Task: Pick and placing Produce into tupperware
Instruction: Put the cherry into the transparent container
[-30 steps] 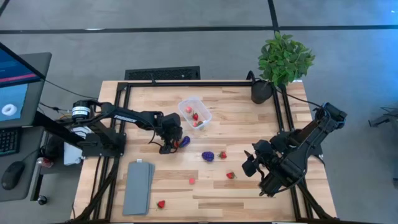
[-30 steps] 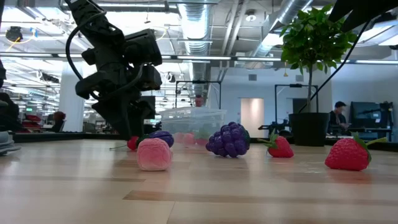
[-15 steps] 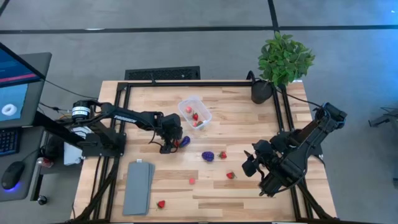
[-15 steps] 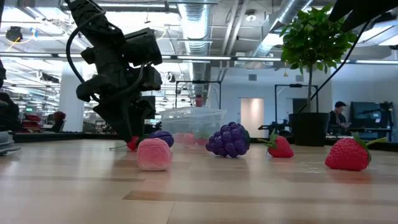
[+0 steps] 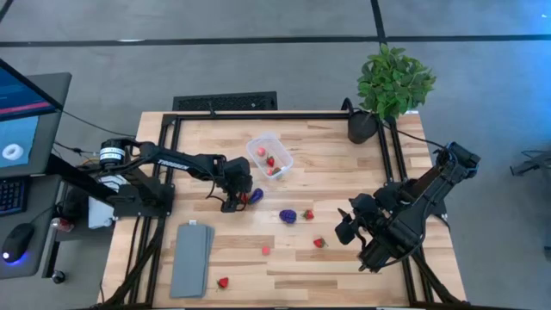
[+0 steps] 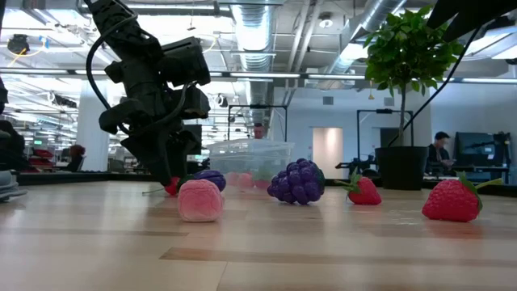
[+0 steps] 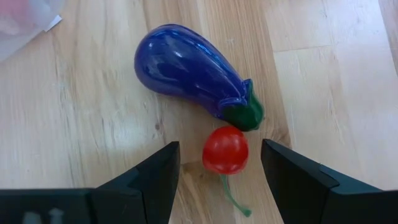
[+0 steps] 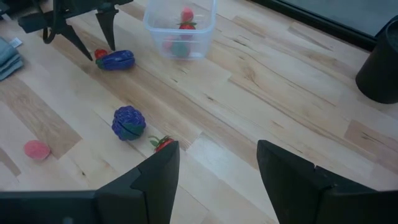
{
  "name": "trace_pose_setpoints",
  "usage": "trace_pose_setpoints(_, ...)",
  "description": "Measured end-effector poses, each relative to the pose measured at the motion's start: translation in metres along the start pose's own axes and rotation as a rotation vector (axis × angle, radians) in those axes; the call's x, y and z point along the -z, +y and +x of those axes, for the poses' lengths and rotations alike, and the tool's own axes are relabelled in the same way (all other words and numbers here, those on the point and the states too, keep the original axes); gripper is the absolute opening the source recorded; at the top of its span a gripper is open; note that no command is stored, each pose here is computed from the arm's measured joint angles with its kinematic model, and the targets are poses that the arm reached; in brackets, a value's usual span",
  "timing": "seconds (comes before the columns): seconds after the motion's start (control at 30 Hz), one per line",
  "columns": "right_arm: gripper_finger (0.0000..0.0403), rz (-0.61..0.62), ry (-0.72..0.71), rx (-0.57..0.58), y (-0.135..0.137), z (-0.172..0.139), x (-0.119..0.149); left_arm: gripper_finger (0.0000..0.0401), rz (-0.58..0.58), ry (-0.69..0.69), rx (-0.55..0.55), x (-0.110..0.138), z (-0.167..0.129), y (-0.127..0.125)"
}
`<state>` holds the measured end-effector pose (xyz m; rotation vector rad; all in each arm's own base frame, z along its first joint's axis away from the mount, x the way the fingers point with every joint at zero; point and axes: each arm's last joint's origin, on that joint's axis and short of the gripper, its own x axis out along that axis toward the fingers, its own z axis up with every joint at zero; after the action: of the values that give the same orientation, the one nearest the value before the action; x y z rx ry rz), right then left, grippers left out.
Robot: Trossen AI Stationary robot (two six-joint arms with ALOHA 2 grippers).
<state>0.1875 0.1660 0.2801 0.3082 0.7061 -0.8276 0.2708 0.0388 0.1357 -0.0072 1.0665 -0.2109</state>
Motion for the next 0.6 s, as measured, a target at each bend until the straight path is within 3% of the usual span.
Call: trace_pose_setpoints(0.6, 0.0240, 0.000, 0.000, 0.000, 0.0000, 0.0000, 0.0000, 0.0166, 0.000, 0.000, 0.001, 0.0000, 0.0000, 0.0000)
